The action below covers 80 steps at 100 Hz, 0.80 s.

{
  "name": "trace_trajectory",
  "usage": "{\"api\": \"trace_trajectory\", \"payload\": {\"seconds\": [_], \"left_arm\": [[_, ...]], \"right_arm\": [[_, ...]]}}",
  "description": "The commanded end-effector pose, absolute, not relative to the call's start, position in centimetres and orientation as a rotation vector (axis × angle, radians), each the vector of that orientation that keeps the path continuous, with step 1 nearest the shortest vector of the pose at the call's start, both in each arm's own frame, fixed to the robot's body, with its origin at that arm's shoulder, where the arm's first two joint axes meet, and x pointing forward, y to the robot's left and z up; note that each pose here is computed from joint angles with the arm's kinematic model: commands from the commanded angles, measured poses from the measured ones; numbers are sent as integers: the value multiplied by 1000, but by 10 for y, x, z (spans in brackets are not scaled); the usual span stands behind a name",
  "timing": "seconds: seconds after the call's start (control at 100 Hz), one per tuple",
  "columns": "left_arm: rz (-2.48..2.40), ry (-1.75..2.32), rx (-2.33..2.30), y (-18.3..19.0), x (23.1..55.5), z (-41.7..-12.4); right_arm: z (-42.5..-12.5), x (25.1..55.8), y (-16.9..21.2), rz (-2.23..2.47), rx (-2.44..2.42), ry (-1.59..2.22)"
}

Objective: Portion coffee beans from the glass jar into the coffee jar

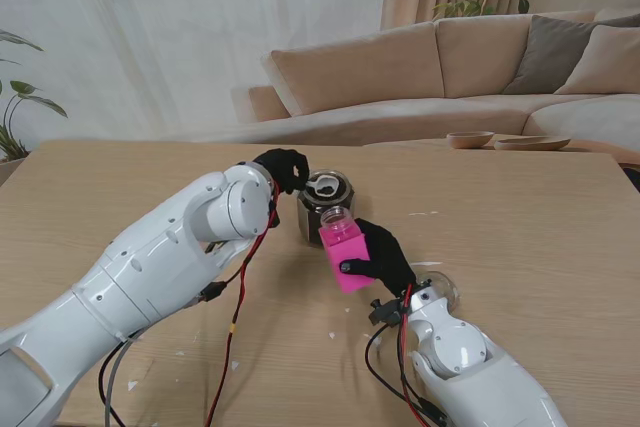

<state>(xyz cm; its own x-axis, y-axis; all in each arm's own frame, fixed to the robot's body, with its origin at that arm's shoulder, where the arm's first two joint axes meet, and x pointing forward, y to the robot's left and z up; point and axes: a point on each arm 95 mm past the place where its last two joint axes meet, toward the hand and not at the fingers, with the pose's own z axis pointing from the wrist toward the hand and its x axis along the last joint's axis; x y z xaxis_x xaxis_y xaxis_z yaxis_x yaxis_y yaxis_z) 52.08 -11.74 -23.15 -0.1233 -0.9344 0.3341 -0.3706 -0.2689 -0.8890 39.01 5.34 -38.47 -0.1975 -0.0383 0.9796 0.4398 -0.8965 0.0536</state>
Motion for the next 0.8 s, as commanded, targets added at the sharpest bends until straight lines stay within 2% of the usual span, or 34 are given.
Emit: {"api": "trace_trajectory", "payload": {"seconds": [0.0, 0.47, 0.79], "left_arm": [[-1406, 1454, -1641, -120, 520, -230], [-1468, 1368, -1774, -105, 522, -222], [-1560, 1349, -1827, -87, 508, -210]], "right_arm": [[-385, 388, 58, -2152, -1740, -477], [-387, 389, 61, -2146, -1737, -492], [-390, 390, 67, -2139, -1712, -544]]}}
